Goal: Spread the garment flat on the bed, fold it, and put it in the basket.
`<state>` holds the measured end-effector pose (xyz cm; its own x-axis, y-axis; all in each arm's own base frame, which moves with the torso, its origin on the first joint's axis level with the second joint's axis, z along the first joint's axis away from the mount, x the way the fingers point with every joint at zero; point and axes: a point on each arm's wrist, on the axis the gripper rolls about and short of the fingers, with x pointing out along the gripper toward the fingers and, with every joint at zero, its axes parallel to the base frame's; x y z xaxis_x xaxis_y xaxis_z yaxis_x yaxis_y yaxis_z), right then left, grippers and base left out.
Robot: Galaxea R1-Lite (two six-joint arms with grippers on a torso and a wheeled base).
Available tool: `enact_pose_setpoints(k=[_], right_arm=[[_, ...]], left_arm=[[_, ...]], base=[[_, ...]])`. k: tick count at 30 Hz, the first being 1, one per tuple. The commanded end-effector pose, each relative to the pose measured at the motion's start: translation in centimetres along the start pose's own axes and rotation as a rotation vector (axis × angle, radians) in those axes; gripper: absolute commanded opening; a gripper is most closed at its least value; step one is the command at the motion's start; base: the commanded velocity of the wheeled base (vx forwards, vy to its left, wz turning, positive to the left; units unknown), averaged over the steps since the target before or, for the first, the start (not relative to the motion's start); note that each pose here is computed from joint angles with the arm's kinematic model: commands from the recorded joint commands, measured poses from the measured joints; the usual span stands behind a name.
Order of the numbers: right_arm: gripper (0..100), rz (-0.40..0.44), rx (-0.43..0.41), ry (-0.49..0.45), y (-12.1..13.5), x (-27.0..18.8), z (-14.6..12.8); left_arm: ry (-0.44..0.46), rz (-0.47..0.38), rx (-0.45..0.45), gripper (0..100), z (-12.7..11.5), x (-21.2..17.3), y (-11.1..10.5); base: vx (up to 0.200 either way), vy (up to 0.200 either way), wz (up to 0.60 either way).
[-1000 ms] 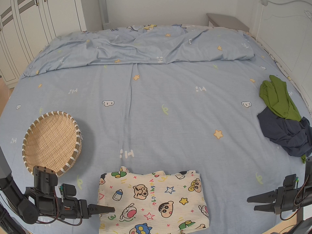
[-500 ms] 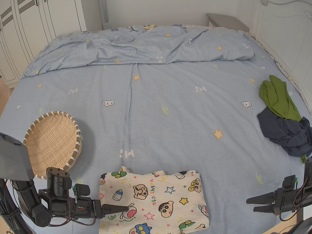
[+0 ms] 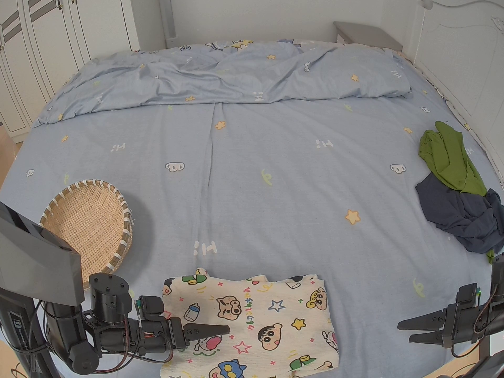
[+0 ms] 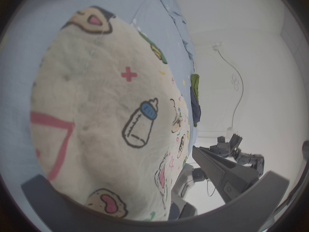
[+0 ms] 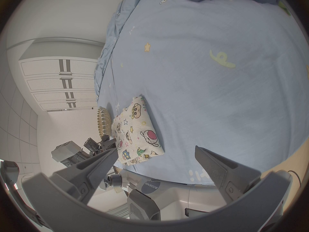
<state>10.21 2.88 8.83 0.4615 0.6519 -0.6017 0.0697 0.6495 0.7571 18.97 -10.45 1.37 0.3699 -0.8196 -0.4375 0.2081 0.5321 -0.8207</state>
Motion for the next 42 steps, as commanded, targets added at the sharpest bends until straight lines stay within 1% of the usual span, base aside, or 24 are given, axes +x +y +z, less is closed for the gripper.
enact_pose_setpoints(k=[1, 13, 14, 16, 20, 24, 29, 30, 32, 33, 34, 38, 39, 40, 41, 42], right_arm=[[100, -0.001, 0.002, -0.001, 0.0, 0.0, 0.0], [100, -0.001, 0.002, -0.001, 0.0, 0.0, 0.0], [100, -0.001, 0.002, -0.001, 0.0, 0.0, 0.0], [100, -0.001, 0.002, -0.001, 0.0, 0.0, 0.0], [100, -0.002, 0.003, 0.000, 0.0, 0.0, 0.0], [100, -0.002, 0.003, 0.002, 0.0, 0.0, 0.0], [100, -0.004, 0.005, 0.004, -0.1, 0.1, 0.0], [100, -0.006, 0.007, 0.006, -0.1, 0.1, 0.1], [100, -0.007, 0.007, 0.008, -0.1, 0.2, 0.1], [100, -0.009, 0.009, 0.007, -0.2, 0.1, 0.0], [100, -0.008, 0.008, 0.006, -0.1, 0.1, 0.0], [100, -0.007, 0.004, 0.007, -0.2, 0.1, -0.1], [100, -0.008, -0.003, 0.009, -0.2, 0.1, -0.2], [100, -0.009, -0.027, 0.009, -0.2, 0.0, -0.3], [100, -0.011, -0.030, 0.010, -0.3, 0.0, -0.3], [100, -0.011, -0.048, 0.010, -0.4, 0.0, -0.5]], left_arm=[[0.068, 0.027, -0.100, 100, -1.3, 1.1, 0.8], [0.065, 0.021, -0.083, 100, -1.2, 1.4, 0.6], [0.065, 0.021, -0.083, 0, -1.2, 1.4, 0.6], [0.039, 0.014, -0.074, 0, -0.6, 1.8, 0.5], [0.017, -0.001, -0.069, 0, -0.2, 1.6, 0.3], [-0.010, -0.033, -0.035, 0, 0.0, 0.5, -0.9], [-0.048, -0.056, -0.012, 0, 0.4, -0.4, -1.6], [-0.097, -0.089, 0.016, 0, 1.0, -1.4, -2.5], [-0.109, -0.104, 0.031, 0, 1.1, -1.6, -2.9], [-0.125, -0.130, 0.056, 0, 1.2, -2.0, -3.7], [-0.130, -0.137, 0.063, 0, 1.3, -2.1, -3.9], [-0.098, -0.129, 0.068, 0, 1.6, -1.7, -4.6], [-0.073, -0.102, 0.065, 0, 1.9, -1.4, -4.7], [-0.015, -0.037, 0.074, 0, 2.5, -0.9, -4.8], [0.000, -0.021, 0.087, 0, 2.7, -0.8, -4.9], [0.048, 0.027, 0.130, 0, 3.2, -0.9, -5.5]], base=[[0.000, 0.000, 0.00], [0.000, 0.000, 0.00], [0.000, 0.000, 0.00], [0.000, 0.000, 0.00], [0.000, 0.000, 0.00], [0.000, 0.000, 0.00], [0.000, 0.000, 0.00], [0.000, 0.000, 0.00], [0.000, 0.000, 0.00], [0.000, 0.000, 0.00], [0.000, 0.000, 0.00], [0.000, 0.000, 0.00], [0.000, 0.000, 0.00], [0.000, 0.000, 0.00], [0.000, 0.000, 0.00], [0.000, 0.000, 0.00]])
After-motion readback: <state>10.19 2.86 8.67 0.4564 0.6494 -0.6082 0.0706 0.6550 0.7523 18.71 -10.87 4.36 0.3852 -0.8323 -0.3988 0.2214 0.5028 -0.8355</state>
